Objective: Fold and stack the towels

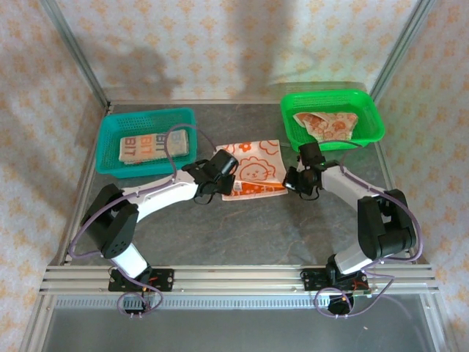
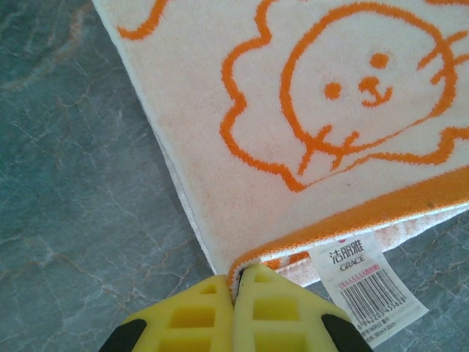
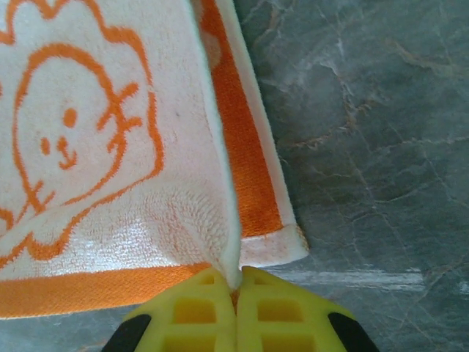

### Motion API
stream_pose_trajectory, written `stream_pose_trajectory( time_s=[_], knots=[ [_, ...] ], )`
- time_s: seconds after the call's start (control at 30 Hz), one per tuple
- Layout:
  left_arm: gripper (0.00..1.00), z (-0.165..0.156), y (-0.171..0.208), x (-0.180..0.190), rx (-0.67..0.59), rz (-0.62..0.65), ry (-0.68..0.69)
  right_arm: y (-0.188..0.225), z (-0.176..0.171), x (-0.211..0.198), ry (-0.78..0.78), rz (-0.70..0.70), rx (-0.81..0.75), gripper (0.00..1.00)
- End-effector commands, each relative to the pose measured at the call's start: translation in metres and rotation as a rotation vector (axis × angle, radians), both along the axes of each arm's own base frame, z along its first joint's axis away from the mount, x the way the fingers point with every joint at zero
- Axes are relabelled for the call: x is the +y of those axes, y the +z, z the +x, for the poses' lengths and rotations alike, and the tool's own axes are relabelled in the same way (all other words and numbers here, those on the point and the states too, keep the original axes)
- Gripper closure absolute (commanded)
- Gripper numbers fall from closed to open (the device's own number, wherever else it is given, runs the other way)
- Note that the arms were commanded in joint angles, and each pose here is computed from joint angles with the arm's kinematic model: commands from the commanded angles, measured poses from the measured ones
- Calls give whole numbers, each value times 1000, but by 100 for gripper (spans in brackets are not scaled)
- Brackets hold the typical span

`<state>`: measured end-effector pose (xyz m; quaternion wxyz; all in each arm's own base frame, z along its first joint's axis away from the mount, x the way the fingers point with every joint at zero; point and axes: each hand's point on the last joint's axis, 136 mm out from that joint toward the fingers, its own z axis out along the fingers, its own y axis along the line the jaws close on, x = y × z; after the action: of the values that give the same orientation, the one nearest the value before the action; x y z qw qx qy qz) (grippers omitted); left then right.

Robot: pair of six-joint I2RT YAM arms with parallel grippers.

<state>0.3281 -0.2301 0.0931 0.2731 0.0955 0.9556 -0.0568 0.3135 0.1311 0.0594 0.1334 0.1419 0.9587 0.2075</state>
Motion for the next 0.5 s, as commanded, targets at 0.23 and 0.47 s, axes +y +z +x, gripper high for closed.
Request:
stream_pose_trajectory(
  time_s=[0.23, 0.47],
  knots=[
    [99, -21, -29, -6, 32, 9, 9, -27, -3, -16, -40, -83, 38, 100],
    [67, -29, -37, -9, 55, 18, -1, -27, -5, -17, -37, -85, 49, 86]
  ],
)
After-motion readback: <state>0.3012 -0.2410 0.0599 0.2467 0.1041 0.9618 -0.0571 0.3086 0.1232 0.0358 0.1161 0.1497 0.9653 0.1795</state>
